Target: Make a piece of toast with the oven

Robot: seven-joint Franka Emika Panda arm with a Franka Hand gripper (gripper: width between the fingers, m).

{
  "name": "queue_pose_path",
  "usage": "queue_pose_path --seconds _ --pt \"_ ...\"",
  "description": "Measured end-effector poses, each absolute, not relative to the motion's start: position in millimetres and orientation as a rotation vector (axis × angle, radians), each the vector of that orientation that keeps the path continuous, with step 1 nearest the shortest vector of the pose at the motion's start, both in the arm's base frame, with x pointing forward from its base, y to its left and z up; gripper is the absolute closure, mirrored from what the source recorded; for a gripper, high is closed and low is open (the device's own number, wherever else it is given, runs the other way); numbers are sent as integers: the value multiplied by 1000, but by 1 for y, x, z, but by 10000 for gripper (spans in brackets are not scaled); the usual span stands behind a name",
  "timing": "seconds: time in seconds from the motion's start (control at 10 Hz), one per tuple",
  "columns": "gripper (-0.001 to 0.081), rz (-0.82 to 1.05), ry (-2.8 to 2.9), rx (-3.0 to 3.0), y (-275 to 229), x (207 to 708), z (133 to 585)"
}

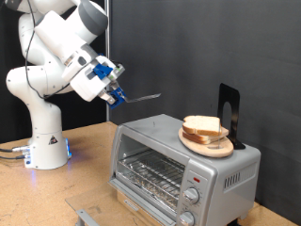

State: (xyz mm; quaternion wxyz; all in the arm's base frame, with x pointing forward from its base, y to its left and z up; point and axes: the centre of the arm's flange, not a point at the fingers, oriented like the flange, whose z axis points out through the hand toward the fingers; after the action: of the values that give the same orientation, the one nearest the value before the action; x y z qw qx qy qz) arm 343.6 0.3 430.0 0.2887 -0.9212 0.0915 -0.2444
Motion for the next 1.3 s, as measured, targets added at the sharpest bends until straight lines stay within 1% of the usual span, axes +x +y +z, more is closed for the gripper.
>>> queue_pose_path --seconds 0.2,0.4,0.6,0.9,1.0,1.3 --pt "337 -677 280 -2478 -11 348 423" --pt "337 -577 277 -2513 -15 356 415" --pt "337 -582 257 -2532 -12 356 416" --pt "337 -434 249 -2714 16 367 429" --pt "337 -411 270 -2754 26 375 434" --pt "337 -241 353 -2775 54 396 440"
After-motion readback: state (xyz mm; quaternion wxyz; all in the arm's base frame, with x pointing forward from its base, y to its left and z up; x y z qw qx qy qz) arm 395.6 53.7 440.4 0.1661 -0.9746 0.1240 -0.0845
